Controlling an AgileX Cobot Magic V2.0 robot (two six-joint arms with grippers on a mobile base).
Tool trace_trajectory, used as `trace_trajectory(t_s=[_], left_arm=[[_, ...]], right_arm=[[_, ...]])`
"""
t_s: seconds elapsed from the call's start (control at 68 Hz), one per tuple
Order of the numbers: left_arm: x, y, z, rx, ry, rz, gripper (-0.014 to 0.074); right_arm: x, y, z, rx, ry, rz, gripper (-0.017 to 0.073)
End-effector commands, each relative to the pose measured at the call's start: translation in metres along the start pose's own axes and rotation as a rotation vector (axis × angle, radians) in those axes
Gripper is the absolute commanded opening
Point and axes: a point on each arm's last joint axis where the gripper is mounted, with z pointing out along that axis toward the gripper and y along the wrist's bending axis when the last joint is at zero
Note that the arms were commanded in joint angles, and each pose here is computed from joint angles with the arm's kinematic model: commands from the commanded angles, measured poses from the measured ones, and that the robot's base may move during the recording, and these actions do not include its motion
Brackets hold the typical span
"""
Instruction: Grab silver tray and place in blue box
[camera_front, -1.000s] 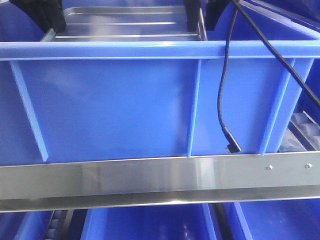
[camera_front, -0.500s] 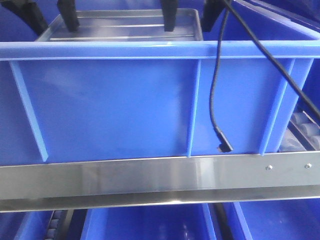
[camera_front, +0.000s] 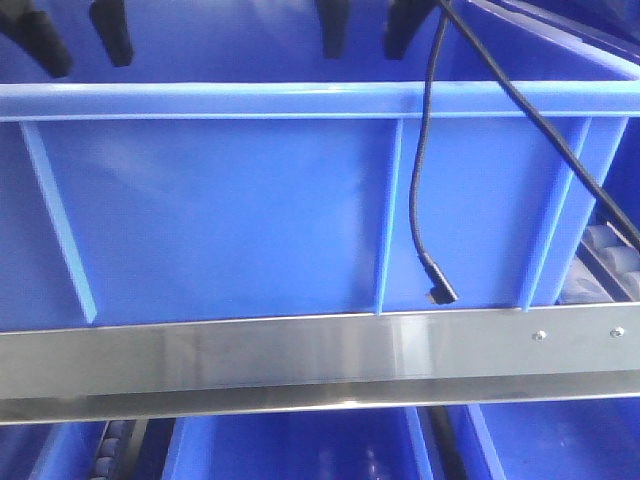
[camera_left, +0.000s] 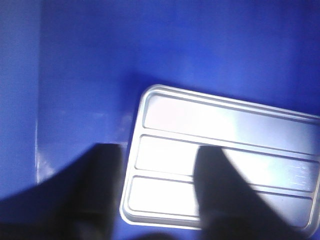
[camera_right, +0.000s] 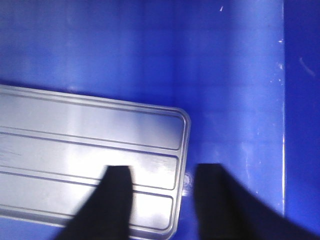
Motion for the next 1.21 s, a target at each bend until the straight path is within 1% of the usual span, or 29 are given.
trace_trajectory(t_s=[0.0,0.029,0.044,0.074,0.118,0.279,0.382,0.485,0.618,0.75,0.838,0.941,1.029,1.088,1.147,1.191], left_arm=[[-0.010,-0.003,-0.028,0.048,-0.112,-0.005,-0.0062],[-0.010,-0.003,-0.028,0.048,-0.112,-0.005,-0.0116],[-0.010,-0.003,-0.028,0.049,-0.114,-0.005,-0.0116],[-0.011,-0.004,-0.027,0.050,-0.116,-0.005,-0.0086],[-0.012,-0.004,-0.026,0.054,-0.123,-0.005,-0.0081],[-0.012,-0.004,-0.025,0.056,-0.123,-0.006,-0.0085],[-0.013,-0.004,-0.027,0.060,-0.152,-0.002,-0.0090],[-0.008,-0.004,-0.034,0.082,-0.186,-0.001,-0.0090],[0.006,0.002,-0.041,0.111,-0.248,-0.002,-0.0090],[0.027,0.010,-0.055,0.139,-0.313,-0.001,-0.0090],[0.041,0.016,-0.063,0.163,-0.371,-0.001,-0.0090],[0.060,0.023,-0.080,0.206,-0.474,0.003,-0.0090],[0.078,0.031,-0.095,0.246,-0.573,0.004,-0.0090],[0.089,0.036,-0.106,0.269,-0.637,0.008,-0.0090],[0.101,0.041,-0.116,0.290,-0.705,0.017,-0.0090],[0.111,0.045,-0.124,0.300,-0.760,0.033,-0.0090]], right_arm=[[-0.020,-0.002,-0.034,-0.072,-0.167,0.004,0.0149],[-0.021,-0.002,-0.035,-0.075,-0.170,0.003,0.0089],[-0.021,-0.001,-0.035,-0.078,-0.173,0.003,0.0061],[-0.022,-0.001,-0.035,-0.083,-0.179,0.004,0.0045],[-0.023,0.000,-0.034,-0.094,-0.190,0.003,0.0060],[-0.027,0.005,-0.035,-0.147,-0.237,0.005,0.0057],[-0.026,0.008,-0.035,-0.154,-0.250,-0.007,0.0057],[-0.021,0.011,-0.035,-0.160,-0.283,-0.048,0.0057],[-0.010,0.020,-0.044,-0.227,-0.364,-0.118,0.0057],[0.003,0.022,-0.051,-0.276,-0.428,-0.190,0.0057],[0.012,0.018,-0.060,-0.302,-0.468,-0.228,0.0057],[0.023,0.006,-0.076,-0.351,-0.531,-0.257,0.0057],[0.035,-0.006,-0.092,-0.396,-0.576,-0.269,0.0057],[0.044,-0.014,-0.103,-0.442,-0.619,-0.279,0.0057],[0.055,-0.023,-0.112,-0.477,-0.666,-0.309,0.0057],[0.065,-0.030,-0.119,-0.507,-0.714,-0.348,0.0057]])
